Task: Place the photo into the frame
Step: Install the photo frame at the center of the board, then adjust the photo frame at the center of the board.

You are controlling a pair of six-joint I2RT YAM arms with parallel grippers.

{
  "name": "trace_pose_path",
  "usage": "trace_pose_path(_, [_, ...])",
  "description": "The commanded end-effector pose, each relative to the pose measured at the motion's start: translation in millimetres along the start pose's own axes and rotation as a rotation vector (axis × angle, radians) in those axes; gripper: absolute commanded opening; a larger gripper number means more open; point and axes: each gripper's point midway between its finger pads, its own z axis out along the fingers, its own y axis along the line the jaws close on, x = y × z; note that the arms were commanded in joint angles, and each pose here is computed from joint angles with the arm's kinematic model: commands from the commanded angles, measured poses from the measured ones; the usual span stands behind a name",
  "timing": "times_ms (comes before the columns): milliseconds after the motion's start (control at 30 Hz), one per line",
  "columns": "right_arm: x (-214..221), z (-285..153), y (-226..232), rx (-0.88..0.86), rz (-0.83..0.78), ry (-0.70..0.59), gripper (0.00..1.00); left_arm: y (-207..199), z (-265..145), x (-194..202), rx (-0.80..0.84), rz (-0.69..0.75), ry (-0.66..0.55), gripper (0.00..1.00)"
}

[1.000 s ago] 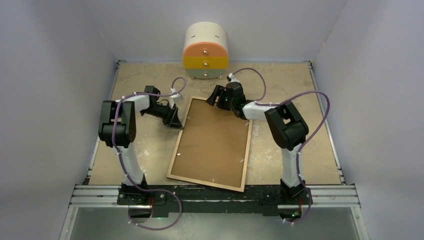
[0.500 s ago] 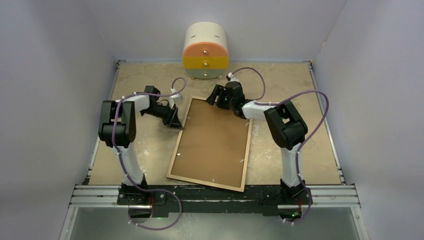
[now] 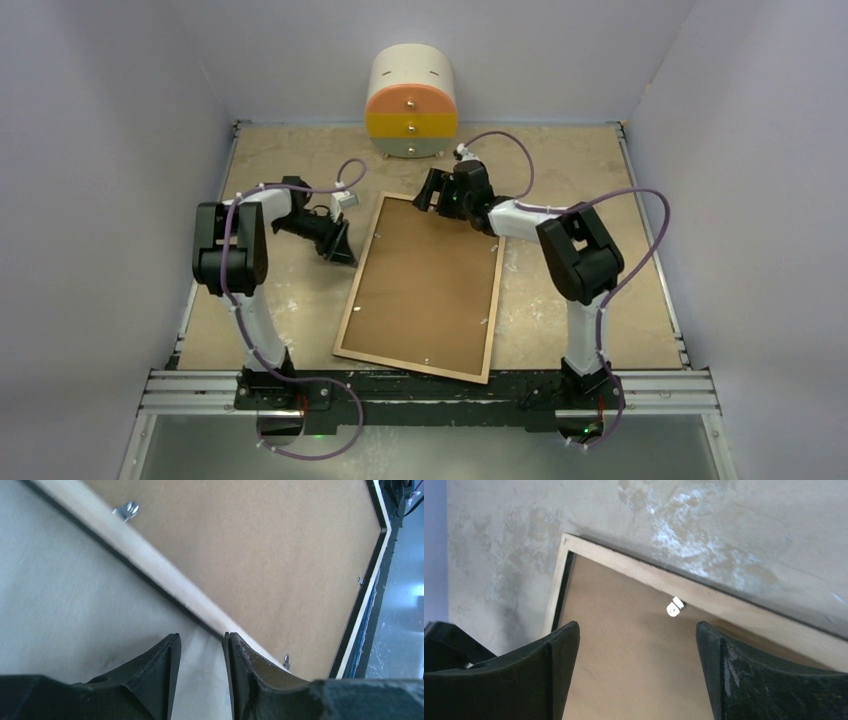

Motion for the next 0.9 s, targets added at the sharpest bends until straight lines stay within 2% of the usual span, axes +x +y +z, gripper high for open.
trace_pose_path(0, [-26,-52,0,0.074,-0.041,-0.051,0.91,-4,-42,-2,-0.046,0.049,-0.016,0.41])
trace_pose_path(167, [-13,-118,-31,0.251,-0.009,-0.047,0.98,-5,-41,27,-0.106,0.049,0.033,0.42])
trace_pose_path(267, [1,-157,-56,0.348,0.018,-0.052,0.99,-3,-35,41,-0.146,0.056,0.062,0.41])
trace_pose_path(400, [35,-188,-91,0.428,0.074,-0.039,0.99,-7,-26,63,-0.179,0.076,0.126,0.41])
trace_pose_path(500, [65,-195,-110,0.434,0.121,-0.003,0.99,-10,-20,72,-0.200,0.091,0.175,0.40])
trace_pose_path(633, [81,-186,-114,0.384,0.154,0.030,0.99,-18,-13,70,-0.221,0.138,0.210,0.40])
trace_pose_path(867, [68,-152,-94,0.214,0.242,0.066,0.99,-25,3,78,-0.270,0.184,0.286,0.35])
